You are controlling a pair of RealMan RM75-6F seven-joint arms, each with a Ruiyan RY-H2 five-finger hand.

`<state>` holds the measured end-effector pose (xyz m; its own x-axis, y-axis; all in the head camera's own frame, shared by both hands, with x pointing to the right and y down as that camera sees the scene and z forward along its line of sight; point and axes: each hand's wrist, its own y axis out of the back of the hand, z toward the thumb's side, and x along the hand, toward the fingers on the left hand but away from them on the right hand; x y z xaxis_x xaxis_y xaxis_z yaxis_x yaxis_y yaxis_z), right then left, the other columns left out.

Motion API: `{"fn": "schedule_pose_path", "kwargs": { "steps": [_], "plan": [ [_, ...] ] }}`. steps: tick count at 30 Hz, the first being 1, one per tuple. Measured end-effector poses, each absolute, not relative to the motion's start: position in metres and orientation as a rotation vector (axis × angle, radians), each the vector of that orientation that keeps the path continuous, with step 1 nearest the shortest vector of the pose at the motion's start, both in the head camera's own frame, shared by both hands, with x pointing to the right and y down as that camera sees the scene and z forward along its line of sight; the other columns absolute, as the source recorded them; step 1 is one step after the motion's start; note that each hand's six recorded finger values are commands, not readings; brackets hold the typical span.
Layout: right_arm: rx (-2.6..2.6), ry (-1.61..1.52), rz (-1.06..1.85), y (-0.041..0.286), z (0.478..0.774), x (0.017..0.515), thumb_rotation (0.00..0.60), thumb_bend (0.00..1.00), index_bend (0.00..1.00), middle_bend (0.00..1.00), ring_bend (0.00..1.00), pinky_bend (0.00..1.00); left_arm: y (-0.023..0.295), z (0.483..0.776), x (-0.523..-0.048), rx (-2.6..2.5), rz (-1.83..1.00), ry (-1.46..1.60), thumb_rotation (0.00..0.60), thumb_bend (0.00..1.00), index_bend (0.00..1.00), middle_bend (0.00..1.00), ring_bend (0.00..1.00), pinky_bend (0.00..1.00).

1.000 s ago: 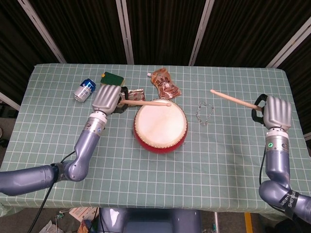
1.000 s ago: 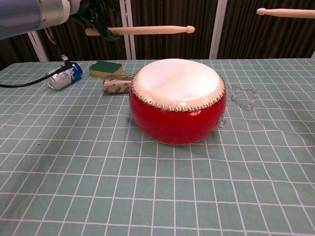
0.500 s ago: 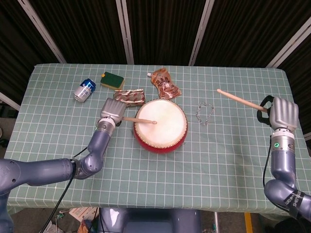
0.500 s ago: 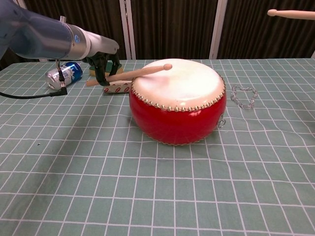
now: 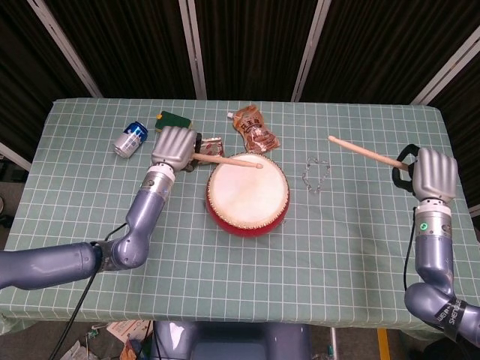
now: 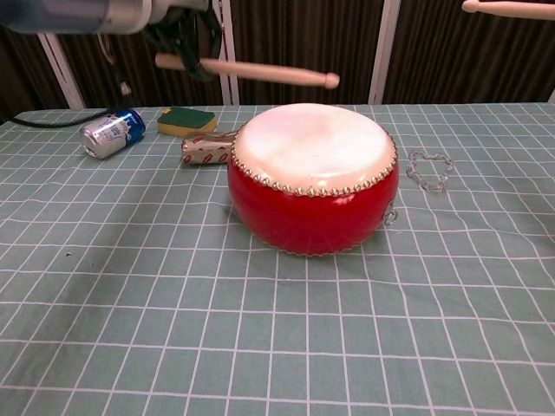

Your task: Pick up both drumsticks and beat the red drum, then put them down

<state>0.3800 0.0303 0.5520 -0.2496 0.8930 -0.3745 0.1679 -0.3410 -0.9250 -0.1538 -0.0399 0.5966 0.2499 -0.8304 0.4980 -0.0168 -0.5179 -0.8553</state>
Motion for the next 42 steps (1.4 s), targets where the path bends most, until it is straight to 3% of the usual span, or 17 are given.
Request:
{"fn": "schedule_pose_path", "kwargs": {
  "steps": [7,14,20,33,42],
  "plan": [
    [-1.485,-1.291,1.595,0.033,0.555,0.363,0.6,0.66,0.94,1.0,1.0,1.0,-0.026,0.549,-0.208,-1.819,-1.249,0.989,0.6,0.53,0.8,1.0,1.0,1.0],
    [-1.518,-1.239,1.587,0.038,0.564,0.344,0.6,0.66,0.94,1.0,1.0,1.0,0.005,0.538,-0.288,-1.796,-1.356,1.098,0.6,0.53,0.8,1.0,1.0,1.0],
    [-1.548,-1.203,1.552,0.038,0.563,0.324,0.6,0.66,0.94,1.0,1.0,1.0,0.028,0.537,-0.323,-1.804,-1.373,1.156,0.6,0.53,0.8,1.0,1.0,1.0],
    [-1.63,-1.142,1.438,0.034,0.555,0.272,0.6,0.66,0.94,1.0,1.0,1.0,0.037,0.54,-0.354,-1.853,-1.359,1.23,0.6,0.53,0.8,1.0,1.0,1.0],
    [-1.649,-1.011,1.527,0.05,0.594,0.259,0.6,0.66,0.94,1.0,1.0,1.0,0.035,0.533,-0.359,-1.852,-1.347,1.246,0.6,0.53,0.8,1.0,1.0,1.0]
  ]
}}
